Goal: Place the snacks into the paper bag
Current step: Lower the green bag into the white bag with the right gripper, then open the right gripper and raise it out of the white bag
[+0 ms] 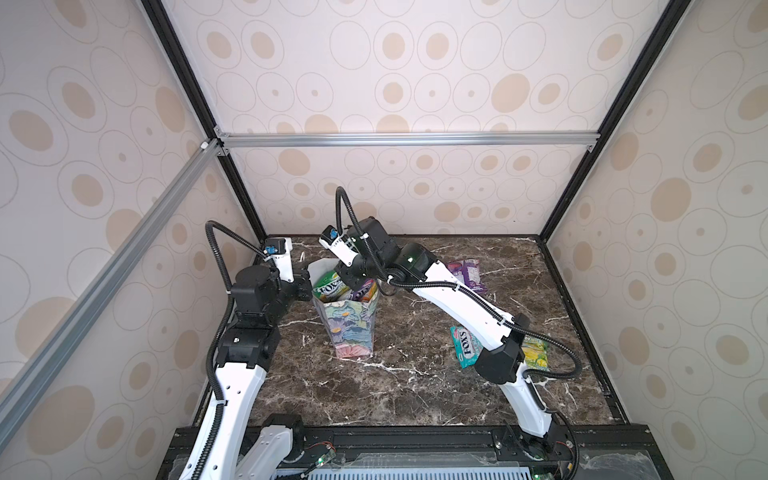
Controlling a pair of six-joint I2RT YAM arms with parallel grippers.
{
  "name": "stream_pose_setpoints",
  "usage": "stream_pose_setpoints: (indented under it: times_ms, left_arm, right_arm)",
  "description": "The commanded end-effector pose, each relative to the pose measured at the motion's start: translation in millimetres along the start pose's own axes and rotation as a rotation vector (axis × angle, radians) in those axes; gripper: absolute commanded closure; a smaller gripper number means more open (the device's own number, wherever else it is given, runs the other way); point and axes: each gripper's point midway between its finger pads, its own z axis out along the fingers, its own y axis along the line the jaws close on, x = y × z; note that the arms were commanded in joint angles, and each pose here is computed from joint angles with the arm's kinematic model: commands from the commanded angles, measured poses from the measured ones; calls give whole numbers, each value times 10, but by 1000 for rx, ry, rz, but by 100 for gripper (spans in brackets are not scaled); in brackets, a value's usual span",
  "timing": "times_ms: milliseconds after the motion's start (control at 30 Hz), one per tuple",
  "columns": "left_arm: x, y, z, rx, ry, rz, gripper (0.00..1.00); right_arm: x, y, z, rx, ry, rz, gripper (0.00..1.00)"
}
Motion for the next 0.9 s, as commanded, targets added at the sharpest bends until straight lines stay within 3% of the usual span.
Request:
stream_pose_setpoints:
  times_ms: [0, 467, 867]
  left_arm:
    - [-132, -19, -54, 7, -44, -1, 96]
    - [-133, -19, -55, 7, -44, 0, 96]
    - [-130, -16, -55, 6, -43, 0, 96]
  right_arm:
    - [-205, -44, -198, 15, -65, -5, 74]
    - [-289, 45, -356, -40, -91, 19, 73]
    - [-450, 163, -953, -113, -198, 58, 73]
